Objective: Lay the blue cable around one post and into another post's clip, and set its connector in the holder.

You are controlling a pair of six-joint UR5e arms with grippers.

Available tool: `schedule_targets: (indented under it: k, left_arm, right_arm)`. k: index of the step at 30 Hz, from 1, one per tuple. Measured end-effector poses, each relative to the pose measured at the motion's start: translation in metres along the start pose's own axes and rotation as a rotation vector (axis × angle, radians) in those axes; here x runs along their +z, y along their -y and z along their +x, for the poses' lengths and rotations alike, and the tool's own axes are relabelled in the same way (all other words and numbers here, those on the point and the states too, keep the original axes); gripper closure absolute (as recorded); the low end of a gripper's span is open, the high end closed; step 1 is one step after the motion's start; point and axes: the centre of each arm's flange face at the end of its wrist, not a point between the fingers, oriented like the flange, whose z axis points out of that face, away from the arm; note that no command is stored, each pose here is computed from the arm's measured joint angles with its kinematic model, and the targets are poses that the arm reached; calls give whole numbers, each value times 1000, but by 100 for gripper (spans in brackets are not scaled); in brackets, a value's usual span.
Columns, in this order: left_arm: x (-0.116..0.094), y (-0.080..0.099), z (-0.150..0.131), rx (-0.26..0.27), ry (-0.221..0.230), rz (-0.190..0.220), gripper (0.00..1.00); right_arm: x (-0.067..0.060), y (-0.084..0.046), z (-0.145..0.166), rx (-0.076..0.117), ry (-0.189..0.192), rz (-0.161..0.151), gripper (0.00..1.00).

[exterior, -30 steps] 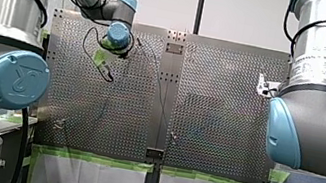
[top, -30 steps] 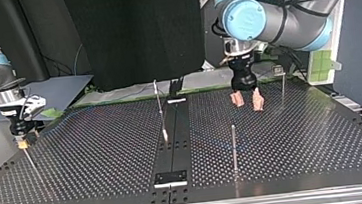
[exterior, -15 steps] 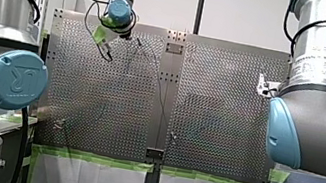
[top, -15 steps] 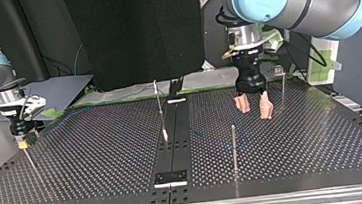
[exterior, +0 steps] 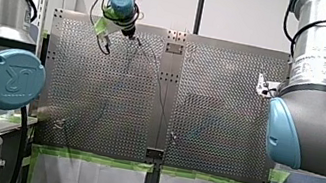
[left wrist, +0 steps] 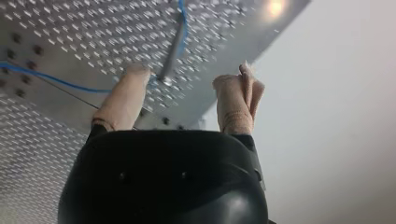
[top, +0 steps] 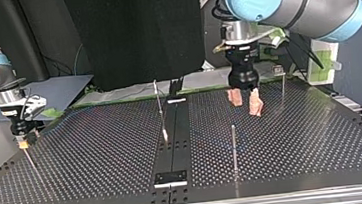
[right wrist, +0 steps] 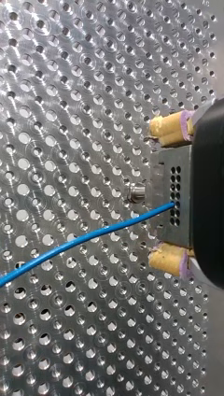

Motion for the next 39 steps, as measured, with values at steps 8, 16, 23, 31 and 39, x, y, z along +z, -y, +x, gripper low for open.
schedule_targets:
  k: [8,16,23,31,39]
  left_arm:
    - [-11,3,5,118,-61,-23,0]
    - [-20,11,6,200,-106,-1,0]
    - [-20,27,2,236,-93,68,0]
    - [-22,34,2,302,-90,102,0]
    - [-23,37,3,368,-80,119,0]
  right_arm:
    - [0,0,0,-1,0,0,0]
    - [0,0,0,-1,0,0,0]
    - [0,0,0,-1,-1,0,0]
    - [0,0,0,-1,-1,0,0]
    - [0,0,0,0,-1,1,0]
